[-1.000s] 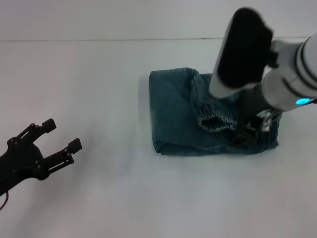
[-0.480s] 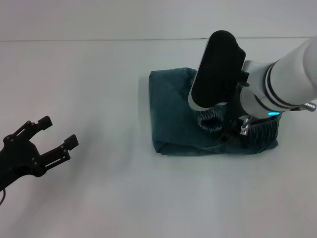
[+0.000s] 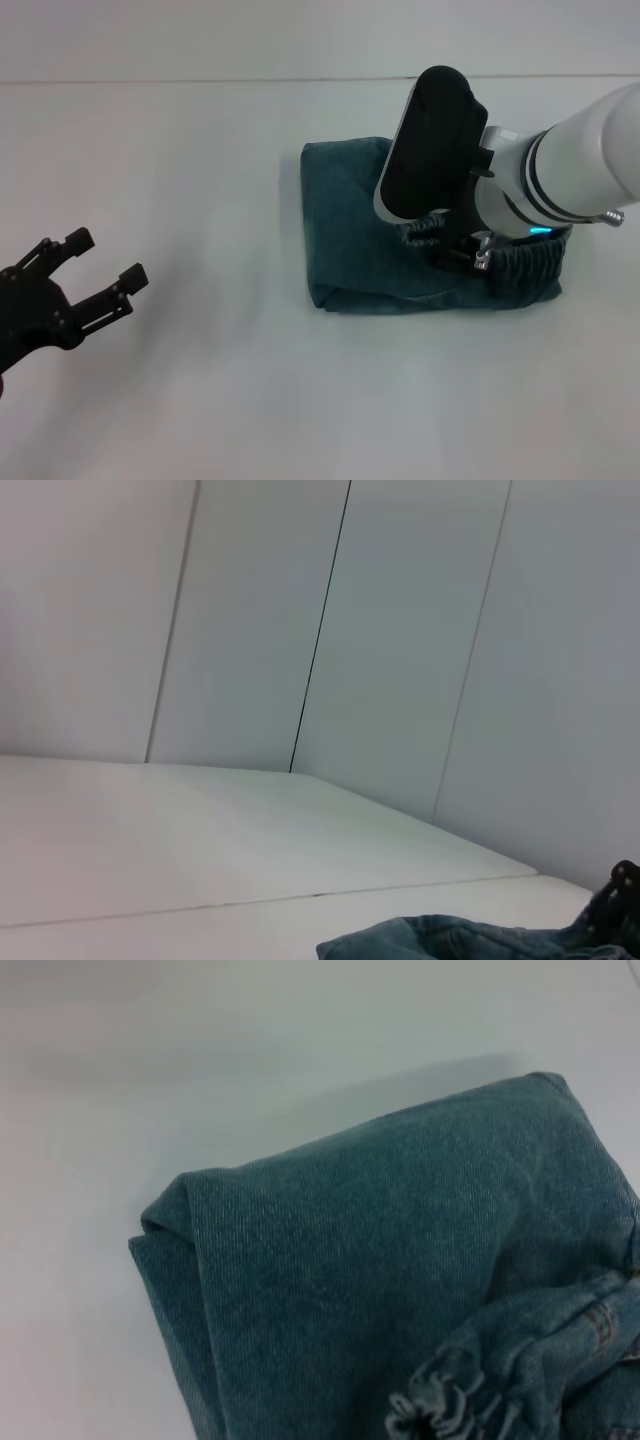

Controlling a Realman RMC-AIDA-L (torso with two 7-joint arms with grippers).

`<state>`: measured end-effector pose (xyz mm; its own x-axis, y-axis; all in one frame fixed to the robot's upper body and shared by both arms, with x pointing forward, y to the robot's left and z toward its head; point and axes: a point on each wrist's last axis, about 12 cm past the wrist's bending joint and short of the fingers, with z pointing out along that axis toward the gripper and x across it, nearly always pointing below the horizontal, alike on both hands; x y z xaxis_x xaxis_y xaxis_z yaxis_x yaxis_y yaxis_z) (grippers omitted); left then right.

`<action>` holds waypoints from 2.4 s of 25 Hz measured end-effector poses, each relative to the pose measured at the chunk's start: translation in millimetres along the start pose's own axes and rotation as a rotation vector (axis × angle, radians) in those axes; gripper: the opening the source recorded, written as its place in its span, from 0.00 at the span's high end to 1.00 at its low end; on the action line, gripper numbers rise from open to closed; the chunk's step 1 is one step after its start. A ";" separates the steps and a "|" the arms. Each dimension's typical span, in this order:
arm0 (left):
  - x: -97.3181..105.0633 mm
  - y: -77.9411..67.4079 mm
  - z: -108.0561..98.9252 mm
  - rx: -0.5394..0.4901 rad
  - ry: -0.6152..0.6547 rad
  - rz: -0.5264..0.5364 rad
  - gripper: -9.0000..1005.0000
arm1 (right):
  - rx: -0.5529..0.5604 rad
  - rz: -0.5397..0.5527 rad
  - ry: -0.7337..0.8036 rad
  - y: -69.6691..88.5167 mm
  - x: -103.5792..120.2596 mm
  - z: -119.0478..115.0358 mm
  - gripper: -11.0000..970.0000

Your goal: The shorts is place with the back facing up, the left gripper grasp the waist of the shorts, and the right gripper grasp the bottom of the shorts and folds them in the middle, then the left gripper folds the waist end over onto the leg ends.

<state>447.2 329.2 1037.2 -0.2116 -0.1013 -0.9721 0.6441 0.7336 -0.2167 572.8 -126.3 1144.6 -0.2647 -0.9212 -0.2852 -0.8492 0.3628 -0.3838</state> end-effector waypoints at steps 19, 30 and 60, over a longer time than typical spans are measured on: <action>-8.2 4.6 5.3 0.009 -0.016 0.009 0.07 | -0.037 0.416 -0.109 -39.6 58.4 -9.9 0.87; -14.9 6.7 11.2 0.043 -0.015 0.014 0.07 | -0.073 0.717 -0.279 -65.5 124.3 -26.3 0.87; -25.3 -2.7 -10.5 0.212 0.044 0.012 0.07 | -0.289 0.483 -0.857 -4.0 214.2 -64.2 0.02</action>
<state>443.1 336.8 1063.4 -0.2321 -0.0606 -0.9708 0.7857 0.5767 -0.2239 490.1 -334.1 1141.4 -0.2883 -0.2345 -0.9284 -0.8462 0.5162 0.1324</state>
